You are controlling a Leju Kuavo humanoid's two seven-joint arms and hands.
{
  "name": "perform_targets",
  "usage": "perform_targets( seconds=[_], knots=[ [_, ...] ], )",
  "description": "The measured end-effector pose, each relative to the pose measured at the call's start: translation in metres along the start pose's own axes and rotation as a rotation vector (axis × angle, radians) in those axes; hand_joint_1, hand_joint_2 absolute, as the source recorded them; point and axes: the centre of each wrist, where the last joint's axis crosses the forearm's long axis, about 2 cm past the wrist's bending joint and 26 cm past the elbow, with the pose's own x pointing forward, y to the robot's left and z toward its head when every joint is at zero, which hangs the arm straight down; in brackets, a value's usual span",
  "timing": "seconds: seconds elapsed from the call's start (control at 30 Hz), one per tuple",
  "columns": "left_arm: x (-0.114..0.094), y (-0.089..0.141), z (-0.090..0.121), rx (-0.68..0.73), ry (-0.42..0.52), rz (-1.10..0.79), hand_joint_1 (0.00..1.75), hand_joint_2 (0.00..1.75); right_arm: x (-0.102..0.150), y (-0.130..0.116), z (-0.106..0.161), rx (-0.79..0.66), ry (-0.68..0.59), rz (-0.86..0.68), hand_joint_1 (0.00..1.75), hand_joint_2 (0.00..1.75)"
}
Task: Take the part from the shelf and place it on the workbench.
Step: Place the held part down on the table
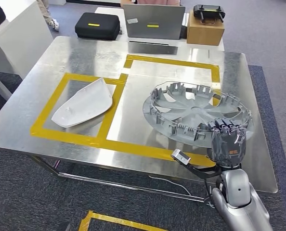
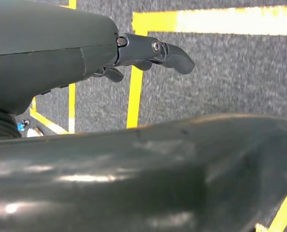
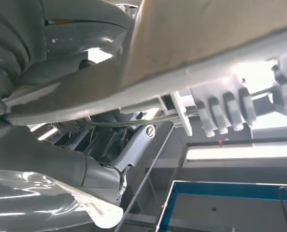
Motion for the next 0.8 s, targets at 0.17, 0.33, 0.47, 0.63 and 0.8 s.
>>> perform_targets(
  seconds=[0.17,0.33,0.47,0.63,0.8],
  knots=[
    [-0.0001,-0.0003,0.0,-0.001,-0.001,0.0,0.0,0.0,0.0006,0.0004,0.0007,0.003,-0.012,-0.001,1.75,1.75],
    [-0.0002,-0.0002,0.0,0.001,-0.001,0.001,0.0,0.0,0.0007,0.0013,0.0017,0.009,-0.032,-0.008,1.75,1.75],
    [-0.0003,-0.0003,0.0001,0.002,-0.001,0.001,0.0,0.0,0.0018,0.0021,0.0022,0.014,-0.04,-0.019,1.75,1.75],
    [-0.0003,0.0,0.0,0.003,-0.001,0.0,0.0,0.0,0.0016,0.0023,0.0021,0.015,-0.043,-0.022,1.75,1.75],
    [0.0002,0.0003,0.0,0.004,-0.002,-0.002,0.0,0.0,0.0019,0.0023,0.0014,0.014,-0.051,-0.032,1.75,1.75]
  ],
)
